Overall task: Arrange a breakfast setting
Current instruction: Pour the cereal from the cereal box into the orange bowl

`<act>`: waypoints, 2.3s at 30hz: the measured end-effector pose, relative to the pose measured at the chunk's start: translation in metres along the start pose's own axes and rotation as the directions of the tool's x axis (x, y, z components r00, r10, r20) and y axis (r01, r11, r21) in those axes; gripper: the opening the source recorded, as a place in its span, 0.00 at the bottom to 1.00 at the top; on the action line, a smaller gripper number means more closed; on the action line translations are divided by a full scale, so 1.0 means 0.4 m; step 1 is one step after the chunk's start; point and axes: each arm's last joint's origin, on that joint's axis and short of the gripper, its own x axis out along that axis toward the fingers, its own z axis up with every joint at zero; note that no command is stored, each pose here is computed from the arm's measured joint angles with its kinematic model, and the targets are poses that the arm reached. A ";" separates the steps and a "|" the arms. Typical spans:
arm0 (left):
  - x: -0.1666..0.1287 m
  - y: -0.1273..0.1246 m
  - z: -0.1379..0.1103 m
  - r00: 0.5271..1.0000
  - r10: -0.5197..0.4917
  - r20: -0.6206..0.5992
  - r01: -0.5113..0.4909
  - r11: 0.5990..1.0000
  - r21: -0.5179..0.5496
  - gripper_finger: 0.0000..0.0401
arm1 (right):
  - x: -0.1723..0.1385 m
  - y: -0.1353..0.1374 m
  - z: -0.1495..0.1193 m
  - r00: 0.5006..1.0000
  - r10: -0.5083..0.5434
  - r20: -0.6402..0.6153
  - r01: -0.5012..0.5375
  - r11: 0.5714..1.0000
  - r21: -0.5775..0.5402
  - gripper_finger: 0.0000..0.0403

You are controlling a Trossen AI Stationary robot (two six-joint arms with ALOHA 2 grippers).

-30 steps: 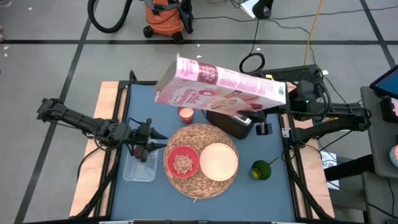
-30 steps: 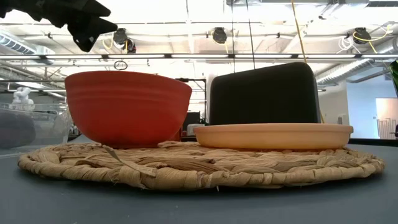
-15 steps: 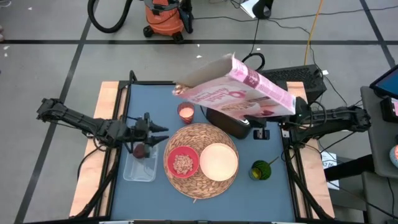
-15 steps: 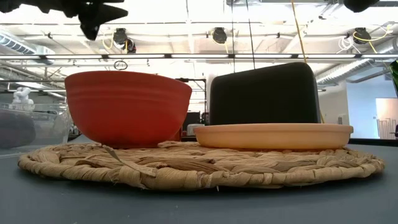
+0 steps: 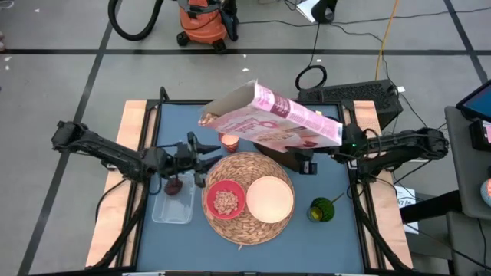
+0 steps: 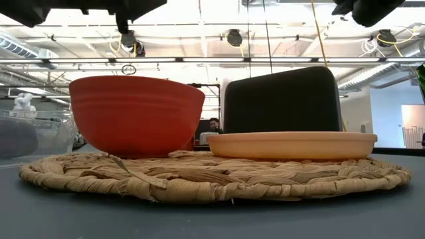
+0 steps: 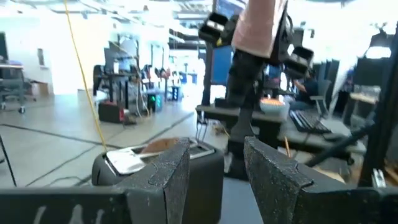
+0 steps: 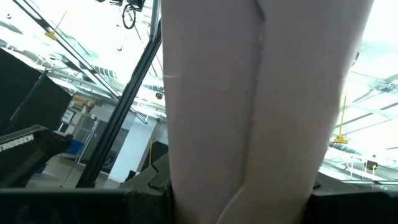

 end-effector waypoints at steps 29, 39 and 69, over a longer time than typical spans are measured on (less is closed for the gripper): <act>0.042 0.023 0.003 0.970 0.021 0.241 -0.006 0.998 -0.065 0.44 | 0.007 0.017 -0.091 1.000 -0.001 0.009 0.001 1.000 0.005 0.38; 0.042 0.025 0.004 0.968 0.025 0.248 -0.016 0.999 -0.041 0.80 | 0.007 0.017 -0.093 1.000 0.001 0.001 -0.001 1.000 0.006 0.38; 0.341 -0.071 0.043 0.939 -0.018 0.344 0.018 1.000 0.003 0.97 | 0.008 0.018 -0.099 1.000 0.005 -0.022 -0.005 1.000 0.013 0.38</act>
